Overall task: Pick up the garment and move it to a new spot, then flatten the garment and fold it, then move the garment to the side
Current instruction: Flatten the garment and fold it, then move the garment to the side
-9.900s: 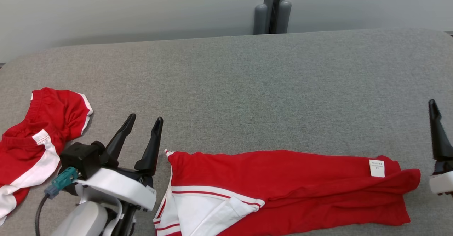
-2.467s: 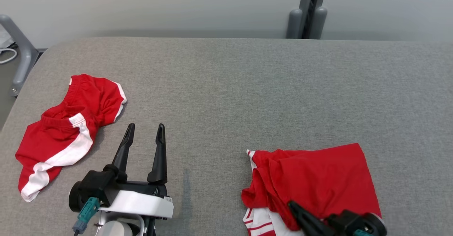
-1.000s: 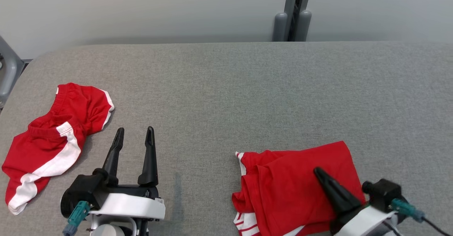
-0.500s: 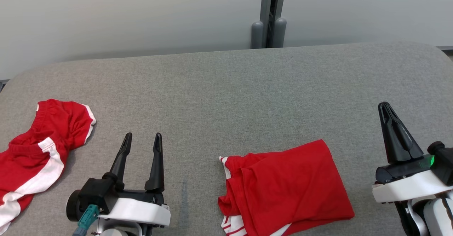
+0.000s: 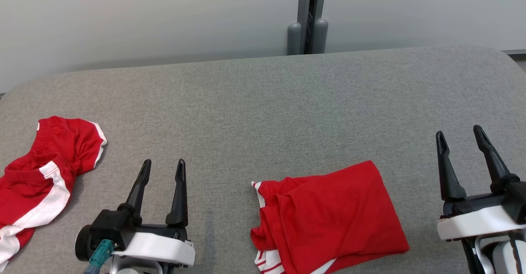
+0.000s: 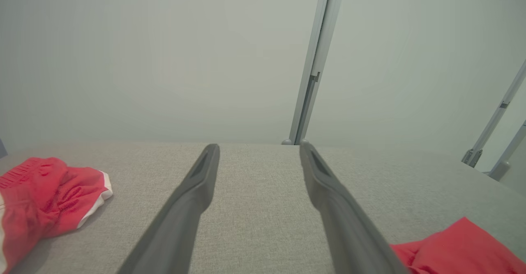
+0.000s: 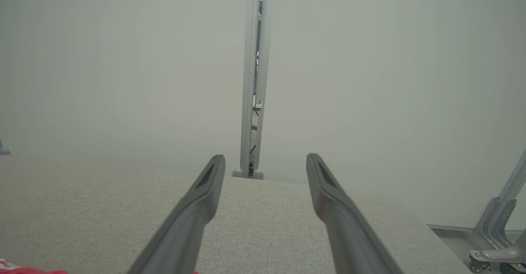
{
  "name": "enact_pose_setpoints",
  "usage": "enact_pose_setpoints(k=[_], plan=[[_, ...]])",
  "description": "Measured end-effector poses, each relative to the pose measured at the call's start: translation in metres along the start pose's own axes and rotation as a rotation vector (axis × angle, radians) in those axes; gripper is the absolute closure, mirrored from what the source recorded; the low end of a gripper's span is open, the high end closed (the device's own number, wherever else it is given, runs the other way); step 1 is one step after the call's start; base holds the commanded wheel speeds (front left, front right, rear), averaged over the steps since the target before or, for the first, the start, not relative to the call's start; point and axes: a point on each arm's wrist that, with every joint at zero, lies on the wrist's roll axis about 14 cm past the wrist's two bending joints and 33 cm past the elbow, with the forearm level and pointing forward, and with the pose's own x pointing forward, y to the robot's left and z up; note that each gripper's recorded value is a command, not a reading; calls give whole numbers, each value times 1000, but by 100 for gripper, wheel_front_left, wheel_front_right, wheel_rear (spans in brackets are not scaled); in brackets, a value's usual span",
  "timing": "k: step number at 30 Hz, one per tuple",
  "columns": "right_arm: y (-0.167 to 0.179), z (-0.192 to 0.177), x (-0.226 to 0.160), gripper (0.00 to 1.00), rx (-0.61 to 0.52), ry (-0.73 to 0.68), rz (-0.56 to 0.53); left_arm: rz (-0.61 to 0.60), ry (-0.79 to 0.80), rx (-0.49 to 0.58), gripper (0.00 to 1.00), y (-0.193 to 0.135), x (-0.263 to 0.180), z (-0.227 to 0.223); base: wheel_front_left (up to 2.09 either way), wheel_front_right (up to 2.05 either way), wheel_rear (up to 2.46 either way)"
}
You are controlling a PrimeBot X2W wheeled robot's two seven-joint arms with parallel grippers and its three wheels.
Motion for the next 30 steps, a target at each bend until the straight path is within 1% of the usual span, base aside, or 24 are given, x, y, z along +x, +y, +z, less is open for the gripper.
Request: enact_pose_setpoints(k=[6,30], plan=[[-3,0,-1,0,11,-2,-18,0,7,0,0,0,-2,-2,0,0,0],[2,-4,2,0,8,9,3,12,12,-3,0,3,-5,-3,0,0,0]])
